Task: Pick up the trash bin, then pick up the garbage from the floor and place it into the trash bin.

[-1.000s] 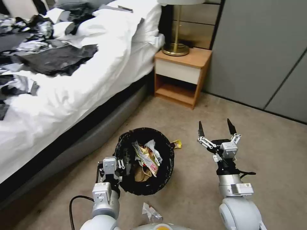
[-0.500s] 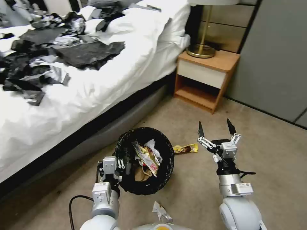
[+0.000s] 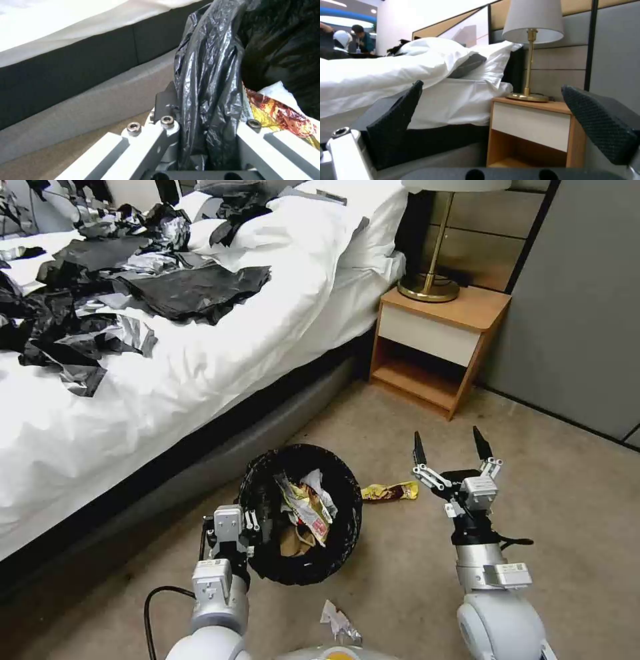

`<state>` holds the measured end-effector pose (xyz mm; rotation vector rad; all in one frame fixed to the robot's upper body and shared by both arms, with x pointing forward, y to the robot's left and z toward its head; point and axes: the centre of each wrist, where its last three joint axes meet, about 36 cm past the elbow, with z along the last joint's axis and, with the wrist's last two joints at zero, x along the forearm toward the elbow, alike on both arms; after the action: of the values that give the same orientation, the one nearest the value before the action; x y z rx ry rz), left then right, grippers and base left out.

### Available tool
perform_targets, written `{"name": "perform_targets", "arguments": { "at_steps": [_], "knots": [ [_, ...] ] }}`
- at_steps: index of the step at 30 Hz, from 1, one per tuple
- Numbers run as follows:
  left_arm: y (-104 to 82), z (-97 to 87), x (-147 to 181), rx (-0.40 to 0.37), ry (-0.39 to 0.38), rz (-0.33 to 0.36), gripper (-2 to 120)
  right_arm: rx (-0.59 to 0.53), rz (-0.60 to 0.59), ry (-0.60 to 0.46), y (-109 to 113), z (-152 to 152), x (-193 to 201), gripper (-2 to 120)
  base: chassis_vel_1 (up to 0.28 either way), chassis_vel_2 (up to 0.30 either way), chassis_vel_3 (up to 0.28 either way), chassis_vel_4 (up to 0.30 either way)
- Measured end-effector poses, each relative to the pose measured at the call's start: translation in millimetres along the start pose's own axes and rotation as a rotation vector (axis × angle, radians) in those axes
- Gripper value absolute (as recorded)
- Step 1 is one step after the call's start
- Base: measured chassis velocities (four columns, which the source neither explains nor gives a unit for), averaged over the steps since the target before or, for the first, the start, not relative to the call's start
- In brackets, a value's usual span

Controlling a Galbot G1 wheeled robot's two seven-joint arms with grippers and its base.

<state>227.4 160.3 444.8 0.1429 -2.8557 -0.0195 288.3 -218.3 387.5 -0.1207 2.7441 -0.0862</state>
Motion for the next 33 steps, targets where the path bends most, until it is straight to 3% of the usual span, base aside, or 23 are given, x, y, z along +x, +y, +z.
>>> {"name": "perform_targets", "arguments": {
  "at_steps": [33],
  "knots": [
    [1.8,-4.0,3.4,0.001,-0.011,-0.002,2,0.008,-0.011,-0.027,-3.7,-6.4,-2.6,100,0.0,0.0,0.0,0.0]
  ]
}}
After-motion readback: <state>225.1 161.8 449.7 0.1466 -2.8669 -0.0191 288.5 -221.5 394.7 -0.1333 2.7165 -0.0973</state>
